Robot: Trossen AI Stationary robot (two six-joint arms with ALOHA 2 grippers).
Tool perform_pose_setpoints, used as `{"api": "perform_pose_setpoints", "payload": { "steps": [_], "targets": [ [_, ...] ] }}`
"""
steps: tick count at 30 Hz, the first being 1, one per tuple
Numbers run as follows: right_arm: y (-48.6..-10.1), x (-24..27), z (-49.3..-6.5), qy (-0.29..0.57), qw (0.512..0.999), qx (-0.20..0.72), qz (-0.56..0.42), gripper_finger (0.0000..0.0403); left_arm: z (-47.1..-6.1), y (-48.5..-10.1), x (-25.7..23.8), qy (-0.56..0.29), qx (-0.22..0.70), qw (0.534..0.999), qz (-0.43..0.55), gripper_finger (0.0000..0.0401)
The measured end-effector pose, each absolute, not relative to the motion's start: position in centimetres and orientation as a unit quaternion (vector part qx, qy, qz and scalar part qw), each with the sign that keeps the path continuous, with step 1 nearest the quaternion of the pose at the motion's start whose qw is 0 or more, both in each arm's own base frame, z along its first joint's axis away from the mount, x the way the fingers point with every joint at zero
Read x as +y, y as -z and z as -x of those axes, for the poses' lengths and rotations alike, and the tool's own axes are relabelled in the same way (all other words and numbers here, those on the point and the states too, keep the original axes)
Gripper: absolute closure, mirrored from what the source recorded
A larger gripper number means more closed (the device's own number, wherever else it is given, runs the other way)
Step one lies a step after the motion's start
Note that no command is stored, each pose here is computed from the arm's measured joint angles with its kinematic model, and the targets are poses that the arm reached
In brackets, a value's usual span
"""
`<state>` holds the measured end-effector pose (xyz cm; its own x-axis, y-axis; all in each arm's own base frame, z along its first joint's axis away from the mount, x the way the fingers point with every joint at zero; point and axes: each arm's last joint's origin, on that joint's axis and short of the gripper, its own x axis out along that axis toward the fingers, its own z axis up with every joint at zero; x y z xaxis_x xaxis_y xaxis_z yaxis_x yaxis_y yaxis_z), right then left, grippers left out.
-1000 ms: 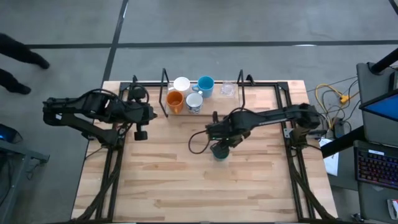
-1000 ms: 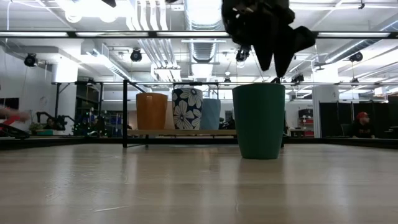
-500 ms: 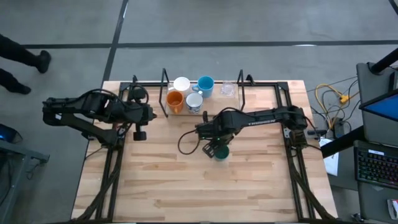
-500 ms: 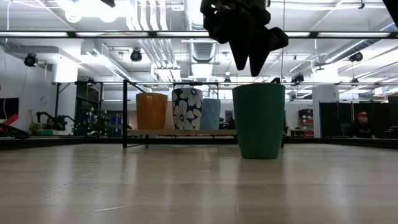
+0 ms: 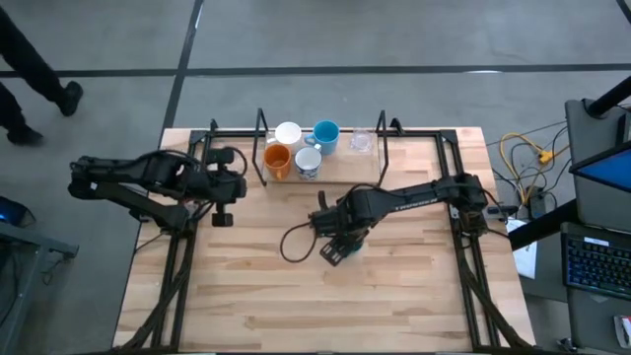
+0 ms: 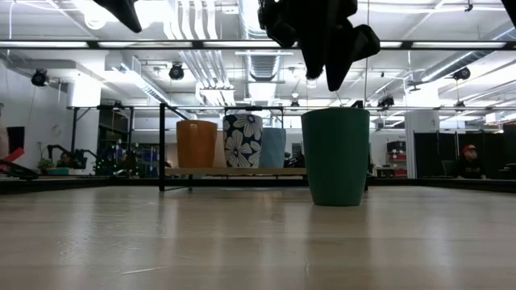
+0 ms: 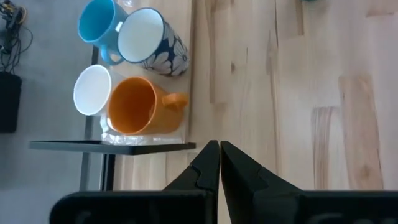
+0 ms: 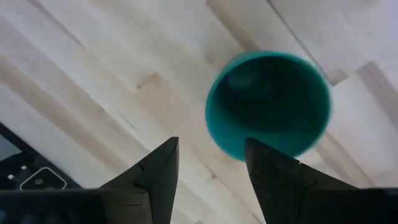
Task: Stack small to large cups/mugs on shelf
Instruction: Put the green cup on the shelf
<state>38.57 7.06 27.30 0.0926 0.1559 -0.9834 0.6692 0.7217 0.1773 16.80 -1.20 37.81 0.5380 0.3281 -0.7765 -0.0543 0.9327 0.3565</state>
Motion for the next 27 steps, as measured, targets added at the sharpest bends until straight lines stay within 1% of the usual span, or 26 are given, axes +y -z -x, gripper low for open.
{"api": "perform_pose_setpoints", "payload": {
  "steps": [6,13,21,27],
  "targets": [
    [-26.8,7.6,-38.5,0.191,0.667,0.646,-0.319,0.0227,-17.0,-37.2,-1.2,-0.110,0.473,0.862,-0.148,0.0401],
    [-25.8,7.8,-39.2,0.171,0.688,0.627,-0.324,0.0227,-17.0,-37.2,-1.2,-0.110,0.472,0.862,-0.148,0.0401],
    [-24.3,7.7,-38.9,0.172,0.675,0.642,-0.322,0.0227,-16.9,-37.3,-1.2,-0.106,0.471,0.864,-0.144,0.0401],
    [-23.9,7.6,-38.8,0.159,0.680,0.648,-0.304,0.0230,-16.9,-37.3,-1.2,-0.105,0.471,0.864,-0.143,0.0401]
  ]
}}
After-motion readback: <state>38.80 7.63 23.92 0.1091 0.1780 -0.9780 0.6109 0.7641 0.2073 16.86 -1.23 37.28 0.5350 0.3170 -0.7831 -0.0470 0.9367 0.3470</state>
